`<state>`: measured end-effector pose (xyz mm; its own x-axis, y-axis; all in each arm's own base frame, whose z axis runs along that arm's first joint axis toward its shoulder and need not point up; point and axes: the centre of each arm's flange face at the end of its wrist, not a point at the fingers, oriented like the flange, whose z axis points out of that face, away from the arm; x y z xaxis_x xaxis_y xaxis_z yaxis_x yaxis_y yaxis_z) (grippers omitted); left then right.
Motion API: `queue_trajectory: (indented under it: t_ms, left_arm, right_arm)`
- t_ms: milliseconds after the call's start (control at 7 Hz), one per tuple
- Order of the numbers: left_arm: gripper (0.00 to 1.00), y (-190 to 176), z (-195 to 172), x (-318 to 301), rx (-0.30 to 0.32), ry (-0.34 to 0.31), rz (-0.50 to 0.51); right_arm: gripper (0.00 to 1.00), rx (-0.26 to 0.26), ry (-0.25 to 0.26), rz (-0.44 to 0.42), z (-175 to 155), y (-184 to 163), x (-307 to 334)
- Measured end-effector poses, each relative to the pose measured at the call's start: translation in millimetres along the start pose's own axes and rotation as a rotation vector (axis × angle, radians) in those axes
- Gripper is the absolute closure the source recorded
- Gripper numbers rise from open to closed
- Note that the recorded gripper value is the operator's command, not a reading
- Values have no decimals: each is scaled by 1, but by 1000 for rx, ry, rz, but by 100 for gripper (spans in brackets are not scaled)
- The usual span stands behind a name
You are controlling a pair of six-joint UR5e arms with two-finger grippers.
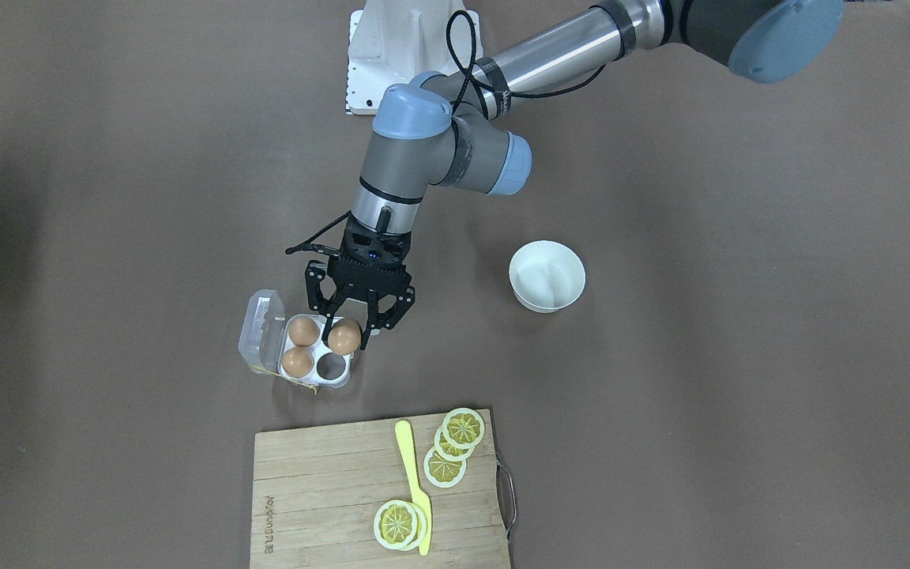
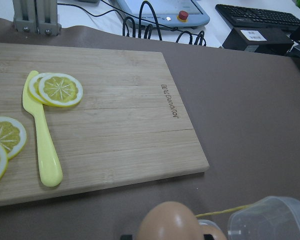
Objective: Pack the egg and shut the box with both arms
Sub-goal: 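Lower the egg into the empty slot and open the left gripper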
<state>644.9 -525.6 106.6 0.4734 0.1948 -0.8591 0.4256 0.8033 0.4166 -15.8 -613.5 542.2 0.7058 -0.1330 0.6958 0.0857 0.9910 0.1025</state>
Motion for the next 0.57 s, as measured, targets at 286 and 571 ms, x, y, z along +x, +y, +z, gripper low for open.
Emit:
queue_trajectory:
  t_ms: [286, 571]
  left_arm:
    - [55, 10, 8, 7, 29, -26, 8]
    - [2, 20, 10, 15, 39, -33, 13]
  right_arm:
    - [0, -1, 2, 1, 0, 0, 1]
    - [0, -1, 4, 1, 0, 0, 1]
